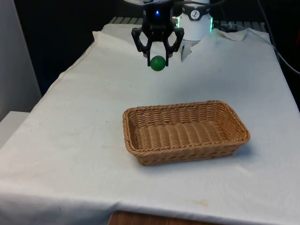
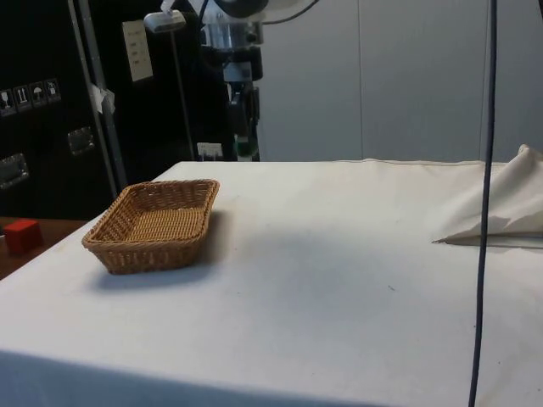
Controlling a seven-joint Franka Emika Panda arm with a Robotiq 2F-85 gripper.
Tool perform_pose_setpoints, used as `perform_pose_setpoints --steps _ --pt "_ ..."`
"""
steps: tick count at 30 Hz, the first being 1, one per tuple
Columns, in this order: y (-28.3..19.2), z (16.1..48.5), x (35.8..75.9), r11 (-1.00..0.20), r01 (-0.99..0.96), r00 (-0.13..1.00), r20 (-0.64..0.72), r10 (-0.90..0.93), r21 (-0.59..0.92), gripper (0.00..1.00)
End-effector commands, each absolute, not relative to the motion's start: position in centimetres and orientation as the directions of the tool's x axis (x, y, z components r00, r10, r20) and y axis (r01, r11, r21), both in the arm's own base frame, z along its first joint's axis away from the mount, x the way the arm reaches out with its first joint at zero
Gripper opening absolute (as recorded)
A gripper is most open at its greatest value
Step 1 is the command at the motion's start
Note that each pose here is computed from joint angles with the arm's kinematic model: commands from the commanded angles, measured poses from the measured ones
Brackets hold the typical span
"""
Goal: Pick up the ball and place it into the basket.
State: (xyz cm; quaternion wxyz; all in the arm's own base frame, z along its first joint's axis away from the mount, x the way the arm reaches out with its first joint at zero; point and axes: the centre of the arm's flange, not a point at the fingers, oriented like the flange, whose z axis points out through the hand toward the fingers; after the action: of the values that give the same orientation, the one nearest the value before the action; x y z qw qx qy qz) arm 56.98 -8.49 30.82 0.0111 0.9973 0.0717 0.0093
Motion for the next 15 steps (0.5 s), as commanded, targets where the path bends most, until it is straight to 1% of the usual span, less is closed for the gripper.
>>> perform_pose_setpoints --steps 1,15 --pt "-8.0 30.9 57.4 -0.99 0.144 0.99 0.015 0.144 0.013 0.02" --pt "-5.0 31.2 60.4 -0.988 0.153 0.987 0.05 0.153 -0.012 0.02"
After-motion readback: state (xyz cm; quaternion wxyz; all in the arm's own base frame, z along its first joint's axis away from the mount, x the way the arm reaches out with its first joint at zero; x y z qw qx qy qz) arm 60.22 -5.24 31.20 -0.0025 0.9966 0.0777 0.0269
